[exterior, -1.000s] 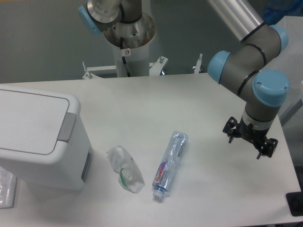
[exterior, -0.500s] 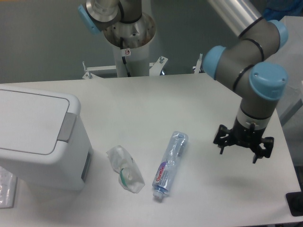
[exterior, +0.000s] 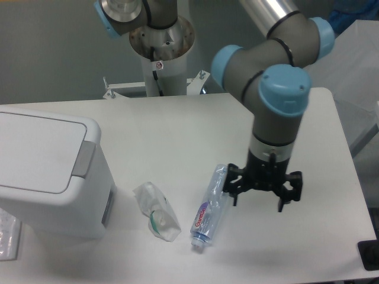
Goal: Open the trash can
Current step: 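Move the gripper over the bottle toward the white trash can lid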
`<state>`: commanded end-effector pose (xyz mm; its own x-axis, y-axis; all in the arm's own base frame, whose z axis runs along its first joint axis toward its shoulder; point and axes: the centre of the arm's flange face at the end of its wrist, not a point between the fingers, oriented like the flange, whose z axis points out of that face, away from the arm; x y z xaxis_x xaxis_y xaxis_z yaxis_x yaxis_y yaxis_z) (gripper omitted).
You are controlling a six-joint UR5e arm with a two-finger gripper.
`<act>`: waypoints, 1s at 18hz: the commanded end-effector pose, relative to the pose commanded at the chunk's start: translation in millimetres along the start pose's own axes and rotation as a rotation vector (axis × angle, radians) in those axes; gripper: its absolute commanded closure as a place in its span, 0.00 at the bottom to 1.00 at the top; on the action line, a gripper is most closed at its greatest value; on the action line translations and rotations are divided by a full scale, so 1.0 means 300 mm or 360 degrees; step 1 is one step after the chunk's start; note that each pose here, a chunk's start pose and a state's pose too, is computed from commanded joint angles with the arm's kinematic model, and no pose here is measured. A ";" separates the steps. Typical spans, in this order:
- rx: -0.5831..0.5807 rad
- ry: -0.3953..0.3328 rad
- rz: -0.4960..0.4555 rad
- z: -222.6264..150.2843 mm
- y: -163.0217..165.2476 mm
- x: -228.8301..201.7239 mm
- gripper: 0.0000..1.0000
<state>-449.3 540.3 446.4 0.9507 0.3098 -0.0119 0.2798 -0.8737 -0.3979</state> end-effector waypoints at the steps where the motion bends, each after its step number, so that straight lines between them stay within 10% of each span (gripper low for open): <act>1: 0.0028 0.0015 -0.0005 -0.025 -0.016 0.031 0.00; 18: 0.0247 0.0212 -0.0069 -0.268 -0.075 0.362 0.00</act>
<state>-341.5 563.4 528.0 0.9503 0.2848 0.1259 0.3070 -0.7892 -0.5319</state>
